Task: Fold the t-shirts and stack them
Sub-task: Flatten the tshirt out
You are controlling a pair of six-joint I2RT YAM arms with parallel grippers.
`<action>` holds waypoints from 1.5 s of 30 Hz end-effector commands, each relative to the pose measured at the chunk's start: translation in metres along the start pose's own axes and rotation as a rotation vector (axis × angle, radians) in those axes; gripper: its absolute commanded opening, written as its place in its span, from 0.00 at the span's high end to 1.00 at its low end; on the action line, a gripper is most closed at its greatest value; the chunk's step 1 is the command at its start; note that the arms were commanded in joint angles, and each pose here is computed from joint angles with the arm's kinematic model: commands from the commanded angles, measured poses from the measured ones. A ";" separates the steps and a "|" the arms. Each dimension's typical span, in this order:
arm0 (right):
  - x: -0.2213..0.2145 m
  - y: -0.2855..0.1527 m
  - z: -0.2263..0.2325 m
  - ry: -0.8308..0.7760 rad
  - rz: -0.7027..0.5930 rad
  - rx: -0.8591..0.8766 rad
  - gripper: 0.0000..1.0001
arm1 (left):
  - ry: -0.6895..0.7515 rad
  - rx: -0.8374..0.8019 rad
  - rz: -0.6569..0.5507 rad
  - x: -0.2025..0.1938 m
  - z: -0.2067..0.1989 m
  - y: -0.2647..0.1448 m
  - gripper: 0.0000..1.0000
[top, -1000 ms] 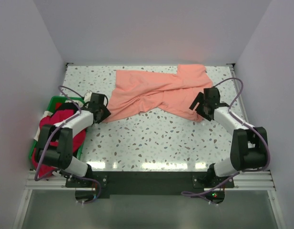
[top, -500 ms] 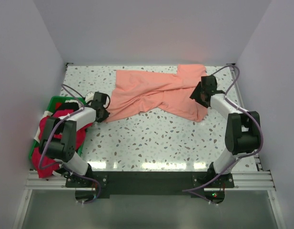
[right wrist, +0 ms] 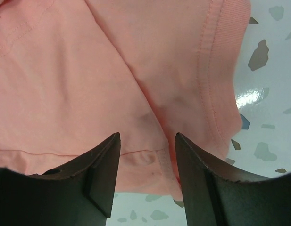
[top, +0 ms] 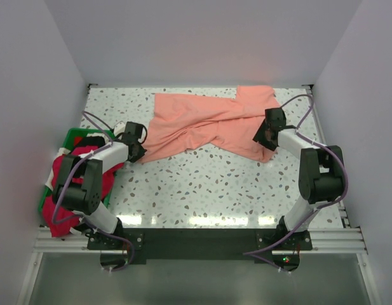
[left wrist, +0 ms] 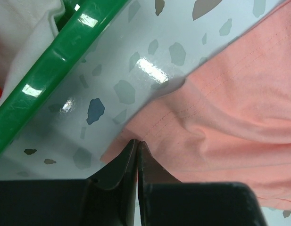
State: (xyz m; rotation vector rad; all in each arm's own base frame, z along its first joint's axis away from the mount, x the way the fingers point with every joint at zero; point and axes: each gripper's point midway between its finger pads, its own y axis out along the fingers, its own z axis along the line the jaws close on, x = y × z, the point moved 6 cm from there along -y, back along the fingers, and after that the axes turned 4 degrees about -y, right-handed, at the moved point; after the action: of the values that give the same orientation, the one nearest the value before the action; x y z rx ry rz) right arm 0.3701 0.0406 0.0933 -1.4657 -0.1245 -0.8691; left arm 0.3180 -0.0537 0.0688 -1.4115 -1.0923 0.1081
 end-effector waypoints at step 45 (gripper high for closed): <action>0.003 -0.115 -0.043 -0.001 -0.150 -0.024 1.00 | 0.002 -0.060 -0.068 0.016 0.005 -0.035 1.00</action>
State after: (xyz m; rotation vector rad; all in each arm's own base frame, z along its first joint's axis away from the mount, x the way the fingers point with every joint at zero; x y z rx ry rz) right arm 0.3064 0.0225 0.1979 -1.4217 -0.2730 -1.0434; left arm 0.3146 -0.0526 0.1088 -1.4517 -1.1563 0.0195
